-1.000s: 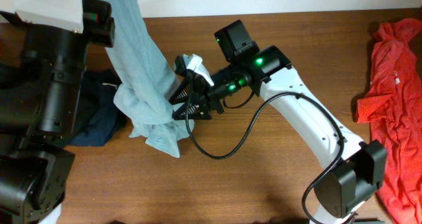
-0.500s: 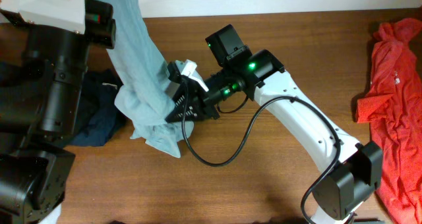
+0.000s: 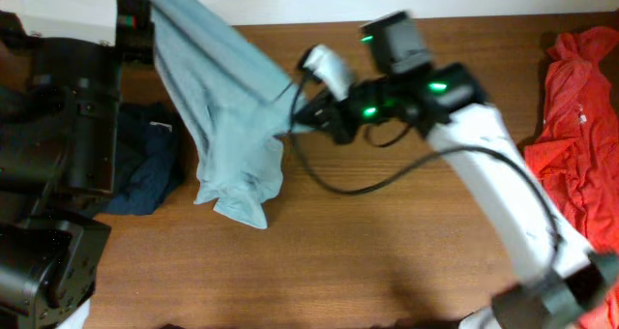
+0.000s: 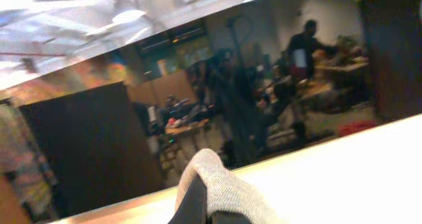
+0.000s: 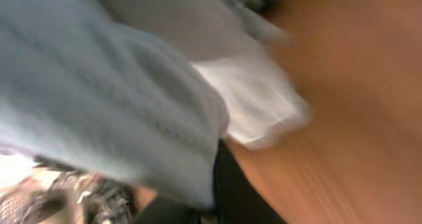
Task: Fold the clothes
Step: 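Stretch the shirt between both grippers and lay it flat on the table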
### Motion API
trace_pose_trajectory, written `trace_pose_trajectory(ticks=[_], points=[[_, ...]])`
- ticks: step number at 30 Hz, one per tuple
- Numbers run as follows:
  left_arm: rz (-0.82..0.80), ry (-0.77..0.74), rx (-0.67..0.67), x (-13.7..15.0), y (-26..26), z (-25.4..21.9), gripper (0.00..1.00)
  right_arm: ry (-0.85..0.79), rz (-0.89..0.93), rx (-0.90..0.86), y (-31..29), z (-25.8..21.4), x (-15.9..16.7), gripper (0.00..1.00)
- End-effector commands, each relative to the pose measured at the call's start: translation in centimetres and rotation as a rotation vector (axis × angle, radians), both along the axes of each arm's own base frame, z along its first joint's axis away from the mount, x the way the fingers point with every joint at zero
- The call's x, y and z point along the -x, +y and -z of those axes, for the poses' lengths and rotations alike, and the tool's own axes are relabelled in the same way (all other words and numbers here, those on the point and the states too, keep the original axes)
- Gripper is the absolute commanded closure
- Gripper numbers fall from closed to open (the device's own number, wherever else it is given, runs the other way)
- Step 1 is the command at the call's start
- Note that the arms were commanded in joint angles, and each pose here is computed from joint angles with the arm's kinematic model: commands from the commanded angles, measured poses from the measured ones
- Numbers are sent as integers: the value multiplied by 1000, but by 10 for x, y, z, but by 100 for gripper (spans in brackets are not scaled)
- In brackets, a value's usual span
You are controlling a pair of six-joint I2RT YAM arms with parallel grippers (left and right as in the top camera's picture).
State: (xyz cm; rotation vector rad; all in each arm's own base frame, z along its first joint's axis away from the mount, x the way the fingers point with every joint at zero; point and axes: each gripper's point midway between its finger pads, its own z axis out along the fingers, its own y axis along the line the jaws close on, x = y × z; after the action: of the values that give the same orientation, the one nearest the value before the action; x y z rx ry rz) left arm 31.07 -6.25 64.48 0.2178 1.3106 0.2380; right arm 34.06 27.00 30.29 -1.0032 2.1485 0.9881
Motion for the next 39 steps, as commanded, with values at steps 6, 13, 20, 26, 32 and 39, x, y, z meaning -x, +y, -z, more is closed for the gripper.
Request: trace_pose_trajectory(ticks=[6,13,20,26,32,39], points=[[-101,10,-2,3,19,-1,99,-381,838,130,-170,-140,-17,96],[-101,0,3,6,20,-4,99,-597,1026,36,-217,-219,33,96],[-94,3,2,27,27,-6,96,-671,1056,-21,-228,-244,67,96],[3,24,8,64,19,-1,96,-714,1069,-58,-234,-258,87,96],[71,46,9,89,16,5,96,-771,1077,-113,-240,-282,112,96],[59,92,-13,101,25,17,96,-781,1076,-124,-248,-296,147,96]])
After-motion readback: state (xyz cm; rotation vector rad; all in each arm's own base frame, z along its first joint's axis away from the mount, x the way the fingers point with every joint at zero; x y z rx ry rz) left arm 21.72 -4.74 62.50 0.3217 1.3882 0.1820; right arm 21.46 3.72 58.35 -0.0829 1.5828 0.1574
